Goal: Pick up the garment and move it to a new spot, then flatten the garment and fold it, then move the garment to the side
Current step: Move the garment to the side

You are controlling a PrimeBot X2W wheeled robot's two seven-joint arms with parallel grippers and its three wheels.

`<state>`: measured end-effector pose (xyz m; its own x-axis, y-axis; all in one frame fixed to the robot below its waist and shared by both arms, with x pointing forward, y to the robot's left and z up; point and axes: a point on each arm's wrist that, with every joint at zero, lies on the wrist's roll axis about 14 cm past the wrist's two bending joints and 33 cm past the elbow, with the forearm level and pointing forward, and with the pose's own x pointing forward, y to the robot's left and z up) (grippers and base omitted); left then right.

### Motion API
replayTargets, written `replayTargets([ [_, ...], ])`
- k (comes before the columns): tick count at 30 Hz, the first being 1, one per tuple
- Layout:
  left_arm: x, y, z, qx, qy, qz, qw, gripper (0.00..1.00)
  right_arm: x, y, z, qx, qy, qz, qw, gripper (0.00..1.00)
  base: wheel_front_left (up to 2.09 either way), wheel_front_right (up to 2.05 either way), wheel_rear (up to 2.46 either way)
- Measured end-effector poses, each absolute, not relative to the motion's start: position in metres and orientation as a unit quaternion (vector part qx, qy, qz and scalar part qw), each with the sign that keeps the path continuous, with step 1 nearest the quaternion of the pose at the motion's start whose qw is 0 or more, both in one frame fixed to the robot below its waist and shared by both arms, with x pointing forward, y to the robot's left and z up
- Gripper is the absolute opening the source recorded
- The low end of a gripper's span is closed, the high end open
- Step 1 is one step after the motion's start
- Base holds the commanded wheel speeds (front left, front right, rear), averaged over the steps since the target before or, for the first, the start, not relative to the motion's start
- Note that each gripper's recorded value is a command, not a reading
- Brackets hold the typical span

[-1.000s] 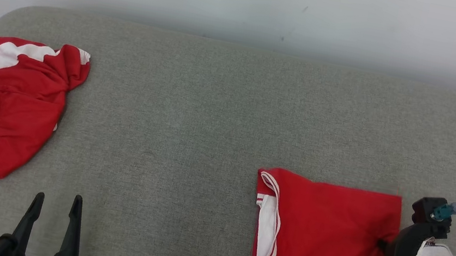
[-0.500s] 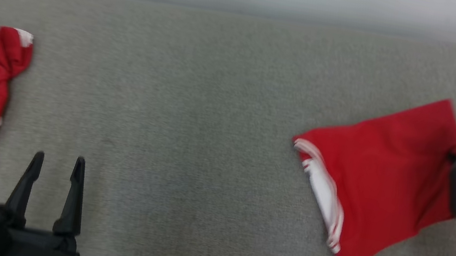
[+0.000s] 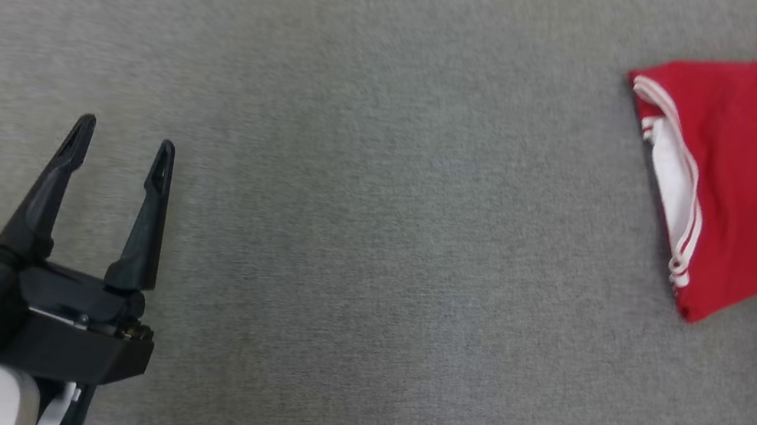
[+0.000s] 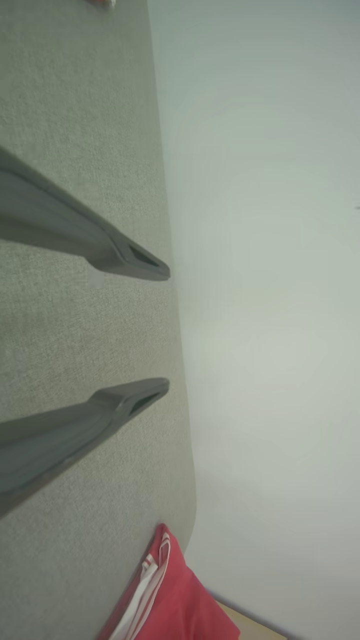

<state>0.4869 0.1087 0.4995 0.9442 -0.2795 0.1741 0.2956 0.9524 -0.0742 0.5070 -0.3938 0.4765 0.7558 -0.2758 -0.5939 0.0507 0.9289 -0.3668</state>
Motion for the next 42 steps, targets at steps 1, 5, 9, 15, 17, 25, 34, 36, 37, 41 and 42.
replayTargets([
  [1, 0.491, 0.105, 0.497, -0.051, -0.081, -0.153, 0.984, 1.00, 0.508, -0.398, 0.477, -0.164, 0.331, -0.095, 0.924, 0.00, 0.00, 0.00, 0.00],
  [5, 0.503, 0.089, 0.483, -0.055, -0.074, -0.177, 0.980, 1.00, 0.503, -0.428, 0.480, -0.188, 0.320, -0.128, 0.920, 0.00, 0.00, 0.00, 0.00],
  [9, 0.512, 0.075, 0.475, -0.061, -0.071, -0.196, 0.976, 1.00, 0.495, -0.447, 0.481, -0.204, 0.318, -0.149, 0.914, 0.00, 0.00, 0.00, 0.00],
  [15, 0.516, 0.065, 0.462, -0.066, -0.060, -0.210, 0.974, 1.00, 0.498, -0.443, 0.477, -0.225, 0.312, -0.139, 0.913, 0.00, 0.00, 0.00, 0.00],
  [17, 0.516, 0.065, 0.461, -0.066, -0.059, -0.211, 0.973, 1.00, 0.501, -0.442, 0.478, -0.237, 0.309, -0.134, 0.911, 0.00, 0.00, 0.00, 0.00],
  [25, 0.512, 0.075, 0.468, -0.061, -0.063, -0.200, 0.976, 1.00, 0.508, -0.438, 0.486, -0.260, 0.289, -0.125, 0.913, 1.00, 0.00, 0.00, 0.00],
  [34, 0.499, 0.084, 0.477, -0.062, -0.059, -0.182, 0.980, 1.00, 0.511, -0.412, 0.497, -0.244, 0.230, -0.095, 0.937, 1.00, 0.00, 0.00, 0.00],
  [36, 0.490, 0.094, 0.477, -0.057, -0.050, -0.165, 0.983, 1.00, 0.515, -0.385, 0.510, -0.210, 0.168, -0.069, 0.961, 1.00, 0.00, 0.00, 0.00],
  [37, 0.487, 0.098, 0.478, -0.055, -0.048, -0.159, 0.985, 1.00, 0.514, -0.376, 0.513, -0.199, 0.151, -0.061, 0.966, 1.00, 0.00, 0.00, 0.00],
  [41, 0.468, 0.112, 0.481, -0.054, -0.038, -0.133, 0.989, 1.00, 0.498, -0.347, 0.518, -0.135, 0.099, -0.040, 0.985, 1.00, 0.00, 0.00, 0.00],
  [42, 0.463, 0.116, 0.482, -0.054, -0.036, -0.125, 0.990, 1.00, 0.492, -0.341, 0.519, -0.122, 0.090, -0.037, 0.988, 1.00, 0.00, 0.00, 0.00],
])
